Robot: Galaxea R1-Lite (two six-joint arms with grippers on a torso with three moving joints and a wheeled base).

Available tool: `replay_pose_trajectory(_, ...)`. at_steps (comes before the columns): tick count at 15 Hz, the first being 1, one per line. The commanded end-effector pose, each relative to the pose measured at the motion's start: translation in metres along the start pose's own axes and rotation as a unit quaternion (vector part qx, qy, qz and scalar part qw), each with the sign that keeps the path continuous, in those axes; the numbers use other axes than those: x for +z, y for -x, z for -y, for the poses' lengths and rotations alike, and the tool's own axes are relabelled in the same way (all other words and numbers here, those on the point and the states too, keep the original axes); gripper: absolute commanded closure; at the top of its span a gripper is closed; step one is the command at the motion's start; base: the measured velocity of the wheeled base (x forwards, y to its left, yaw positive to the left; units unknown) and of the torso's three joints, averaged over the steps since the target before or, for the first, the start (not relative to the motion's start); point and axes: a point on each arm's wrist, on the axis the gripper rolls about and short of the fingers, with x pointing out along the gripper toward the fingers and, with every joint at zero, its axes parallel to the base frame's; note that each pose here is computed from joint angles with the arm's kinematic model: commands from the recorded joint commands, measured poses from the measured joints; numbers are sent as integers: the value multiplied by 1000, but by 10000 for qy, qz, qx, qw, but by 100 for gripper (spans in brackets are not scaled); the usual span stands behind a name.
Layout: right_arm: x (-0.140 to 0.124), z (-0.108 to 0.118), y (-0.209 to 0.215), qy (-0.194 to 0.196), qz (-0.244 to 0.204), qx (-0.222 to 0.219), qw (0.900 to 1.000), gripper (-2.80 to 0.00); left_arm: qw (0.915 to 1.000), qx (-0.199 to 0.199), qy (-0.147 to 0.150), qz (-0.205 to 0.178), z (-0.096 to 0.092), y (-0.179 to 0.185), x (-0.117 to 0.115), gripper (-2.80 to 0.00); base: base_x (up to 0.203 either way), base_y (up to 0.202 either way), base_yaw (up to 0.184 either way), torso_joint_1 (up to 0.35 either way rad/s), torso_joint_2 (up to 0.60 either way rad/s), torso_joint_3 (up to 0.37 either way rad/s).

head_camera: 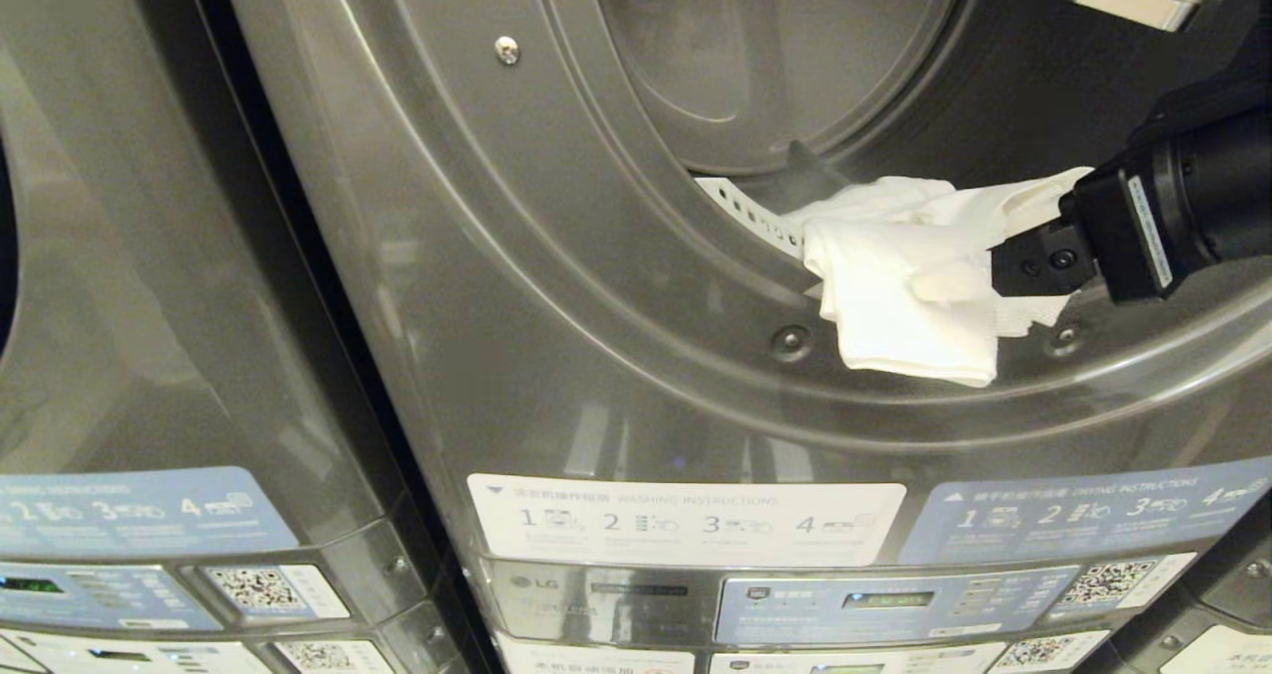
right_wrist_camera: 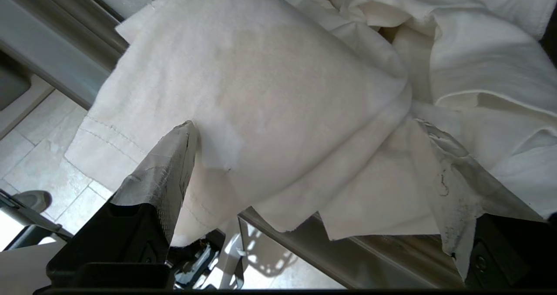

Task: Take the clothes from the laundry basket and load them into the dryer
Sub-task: Put the clothes in the dryer

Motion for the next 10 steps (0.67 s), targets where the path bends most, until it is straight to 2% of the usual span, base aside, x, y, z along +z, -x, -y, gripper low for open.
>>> replay_pose_trajectory(1,-2,-1,-6,18,-127,16,9999,-280,10000,1,-5,0,0,0,0,0,0,0,0,0,0,0)
replay_pose_trajectory(4,-5,-1,-8,29,-188,22,9998,-280,10000,1,-5,0,0,0,0,0,0,0,0,0,0,0)
replay_pose_trajectory(5,-4,-1,-9,27,-181,21,9998,-242,10000,1,3,0,0,0,0,0,0,0,0,0,0,0)
replay_pose_trajectory(6,-4,-1,-8,15,-175,16,9998,0,10000,1,-5,0,0,0,0,0,0,0,0,0,0,0)
replay_pose_trajectory(10,-4,-1,-7,19,-144,6,9999,0,10000,1,0,0,0,0,0,0,0,0,0,0,0,0)
